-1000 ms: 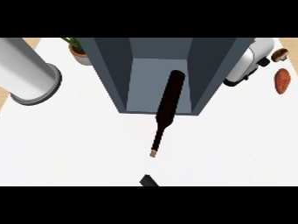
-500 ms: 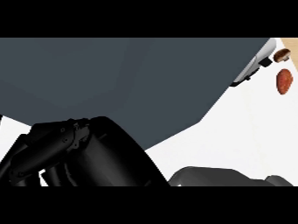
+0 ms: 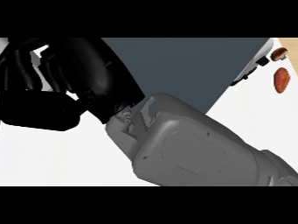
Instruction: Pick up the wine, place it into the cabinet and close the cabinet
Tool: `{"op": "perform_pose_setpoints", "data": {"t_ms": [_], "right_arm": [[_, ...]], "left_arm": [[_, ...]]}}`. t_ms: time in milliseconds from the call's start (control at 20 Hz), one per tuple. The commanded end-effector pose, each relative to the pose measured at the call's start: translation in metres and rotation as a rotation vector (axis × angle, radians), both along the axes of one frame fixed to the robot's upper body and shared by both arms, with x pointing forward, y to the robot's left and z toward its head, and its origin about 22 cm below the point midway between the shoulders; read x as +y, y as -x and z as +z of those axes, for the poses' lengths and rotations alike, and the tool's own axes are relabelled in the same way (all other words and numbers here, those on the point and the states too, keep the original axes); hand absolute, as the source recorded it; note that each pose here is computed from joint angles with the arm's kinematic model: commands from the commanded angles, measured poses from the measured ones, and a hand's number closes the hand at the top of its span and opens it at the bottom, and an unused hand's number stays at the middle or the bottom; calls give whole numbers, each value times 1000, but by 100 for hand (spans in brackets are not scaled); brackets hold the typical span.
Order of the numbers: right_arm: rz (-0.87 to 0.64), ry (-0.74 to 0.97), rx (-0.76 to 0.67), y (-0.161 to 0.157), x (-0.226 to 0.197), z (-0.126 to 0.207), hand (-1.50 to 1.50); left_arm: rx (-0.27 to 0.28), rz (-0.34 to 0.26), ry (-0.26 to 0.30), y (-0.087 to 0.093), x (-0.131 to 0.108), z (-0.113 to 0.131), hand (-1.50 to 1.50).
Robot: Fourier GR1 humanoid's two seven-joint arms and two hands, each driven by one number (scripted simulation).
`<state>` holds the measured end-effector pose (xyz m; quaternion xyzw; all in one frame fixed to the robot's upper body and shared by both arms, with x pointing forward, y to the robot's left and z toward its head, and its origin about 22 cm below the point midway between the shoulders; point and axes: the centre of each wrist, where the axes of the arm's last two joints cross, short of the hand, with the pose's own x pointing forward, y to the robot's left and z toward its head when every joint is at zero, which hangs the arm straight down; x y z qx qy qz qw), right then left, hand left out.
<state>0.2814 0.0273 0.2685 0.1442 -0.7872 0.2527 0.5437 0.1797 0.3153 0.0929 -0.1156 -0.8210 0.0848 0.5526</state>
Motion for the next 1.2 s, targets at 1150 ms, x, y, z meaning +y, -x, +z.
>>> {"op": "perform_pose_setpoints", "data": {"t_ms": [1150], "right_arm": [[-169,108,-57,-120,-66,-32,150]], "left_arm": [[-8,19,-15,-8,2,5,-150]]}}
